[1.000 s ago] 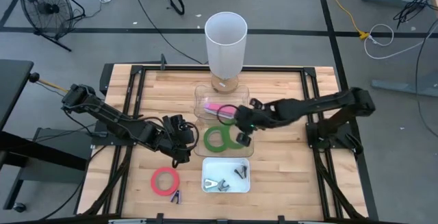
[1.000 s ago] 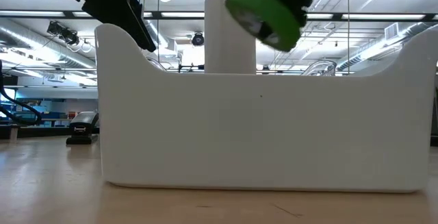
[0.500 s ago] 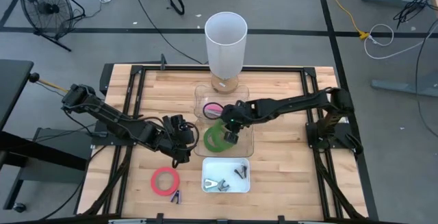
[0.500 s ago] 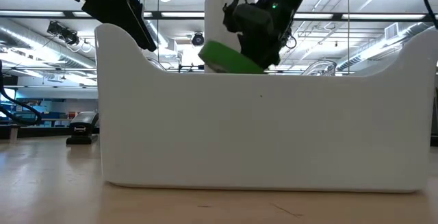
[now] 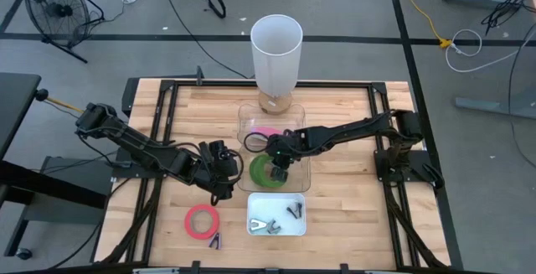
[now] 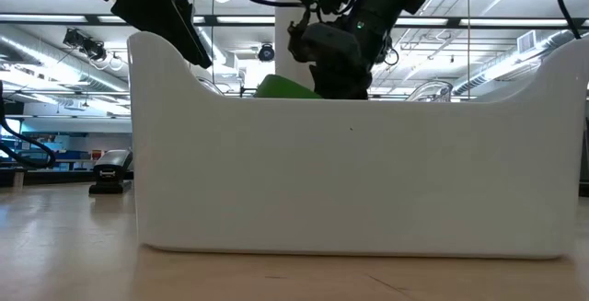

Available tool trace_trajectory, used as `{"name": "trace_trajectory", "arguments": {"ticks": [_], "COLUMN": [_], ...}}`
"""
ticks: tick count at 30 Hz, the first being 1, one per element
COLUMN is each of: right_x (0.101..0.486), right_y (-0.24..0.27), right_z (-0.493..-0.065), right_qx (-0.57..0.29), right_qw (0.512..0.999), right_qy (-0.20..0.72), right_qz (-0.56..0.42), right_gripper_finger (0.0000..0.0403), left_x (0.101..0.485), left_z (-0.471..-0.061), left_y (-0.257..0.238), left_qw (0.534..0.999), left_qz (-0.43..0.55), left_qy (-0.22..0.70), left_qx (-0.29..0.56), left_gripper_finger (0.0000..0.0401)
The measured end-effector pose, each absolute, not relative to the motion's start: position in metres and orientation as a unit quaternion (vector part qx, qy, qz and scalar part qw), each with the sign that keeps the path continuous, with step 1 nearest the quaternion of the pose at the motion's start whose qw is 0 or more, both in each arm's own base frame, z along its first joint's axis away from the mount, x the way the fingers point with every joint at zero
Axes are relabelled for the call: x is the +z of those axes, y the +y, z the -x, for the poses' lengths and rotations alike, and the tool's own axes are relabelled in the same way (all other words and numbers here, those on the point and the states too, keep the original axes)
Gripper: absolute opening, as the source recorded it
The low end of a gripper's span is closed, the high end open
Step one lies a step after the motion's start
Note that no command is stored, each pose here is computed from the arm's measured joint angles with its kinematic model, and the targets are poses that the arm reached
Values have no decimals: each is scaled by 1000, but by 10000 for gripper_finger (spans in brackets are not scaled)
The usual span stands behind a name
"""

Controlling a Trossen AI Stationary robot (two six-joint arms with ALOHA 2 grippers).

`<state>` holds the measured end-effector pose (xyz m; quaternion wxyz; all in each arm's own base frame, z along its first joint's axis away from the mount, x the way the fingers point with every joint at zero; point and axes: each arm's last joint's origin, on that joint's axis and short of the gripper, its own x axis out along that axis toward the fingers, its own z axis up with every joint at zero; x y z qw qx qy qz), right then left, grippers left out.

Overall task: Pick and place Stapler, Stapler remover, tape
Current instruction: Put the green tape into the bottom transparent bin, then put the pink tape into the bottom transparent bin

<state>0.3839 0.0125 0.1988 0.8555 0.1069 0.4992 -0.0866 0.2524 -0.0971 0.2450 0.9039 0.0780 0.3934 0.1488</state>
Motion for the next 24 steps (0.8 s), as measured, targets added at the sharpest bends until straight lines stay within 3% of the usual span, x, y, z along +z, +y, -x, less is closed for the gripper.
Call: {"name": "trace_trajectory", "arguments": {"ticks": [5, 10, 13, 24], "right_x": [202, 203, 203, 222], "right_y": [13, 13, 13, 12], "right_z": [-388, -389, -389, -392], "right_qx": [-75, -67, -73, -77], "right_qw": [868, 872, 872, 903], "right_qy": [478, 474, 473, 412], "right_qz": [-108, -107, -105, -90], "right_gripper_finger": [71, 172, 211, 227], "left_x": [245, 245, 245, 244], "left_z": [-252, -252, -252, -252], "left_y": [-97, -97, -97, -98], "left_qw": [904, 904, 904, 904], "left_qz": [-77, -77, -77, -70], "left_qy": [393, 393, 393, 400], "left_qx": [149, 149, 149, 135], "left_gripper_finger": [362, 362, 362, 362]}}
